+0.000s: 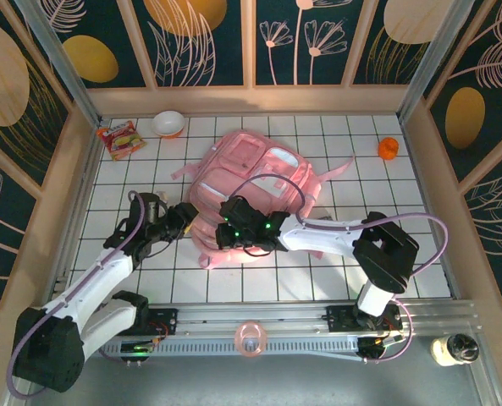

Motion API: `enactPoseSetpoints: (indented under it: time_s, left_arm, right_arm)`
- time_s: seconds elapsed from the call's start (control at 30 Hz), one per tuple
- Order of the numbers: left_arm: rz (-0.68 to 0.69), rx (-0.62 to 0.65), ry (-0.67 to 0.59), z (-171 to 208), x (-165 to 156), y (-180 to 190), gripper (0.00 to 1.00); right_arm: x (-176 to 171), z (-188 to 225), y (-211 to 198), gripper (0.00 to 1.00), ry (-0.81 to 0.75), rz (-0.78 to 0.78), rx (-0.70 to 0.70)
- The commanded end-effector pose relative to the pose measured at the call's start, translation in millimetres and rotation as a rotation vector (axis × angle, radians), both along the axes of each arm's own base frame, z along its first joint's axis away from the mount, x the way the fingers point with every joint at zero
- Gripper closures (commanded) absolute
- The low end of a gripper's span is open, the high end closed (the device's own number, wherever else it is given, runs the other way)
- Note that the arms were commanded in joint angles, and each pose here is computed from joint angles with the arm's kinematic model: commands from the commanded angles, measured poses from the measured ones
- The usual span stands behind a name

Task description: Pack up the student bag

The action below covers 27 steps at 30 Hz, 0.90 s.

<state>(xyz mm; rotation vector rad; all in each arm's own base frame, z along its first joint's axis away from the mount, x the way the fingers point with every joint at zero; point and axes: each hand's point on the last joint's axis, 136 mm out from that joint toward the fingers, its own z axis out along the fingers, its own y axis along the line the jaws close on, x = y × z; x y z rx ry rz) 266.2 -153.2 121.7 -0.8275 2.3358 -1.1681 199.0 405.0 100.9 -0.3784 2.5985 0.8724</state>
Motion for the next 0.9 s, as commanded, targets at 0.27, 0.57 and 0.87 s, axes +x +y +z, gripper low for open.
enactPoseSetpoints:
  time_s: [0.27, 0.57, 0.87]
  left_arm:
    - [-0.102, -0.092, 0.039, -10, -5, -50, 0.59]
    - [-0.022, 0.024, 0.011, -12, 16, -35, 1.00]
    - [0.081, 0.031, -0.049, 9, 27, -10, 1.00]
  right_arm:
    - [11, 30, 23, 1.00, -0.072, 0.044, 0.094]
    - [10, 19, -12, 1.00, -0.049, -0.004, 0.052]
    - [9, -10, -108, 1.00, 0.018, -0.141, -0.090]
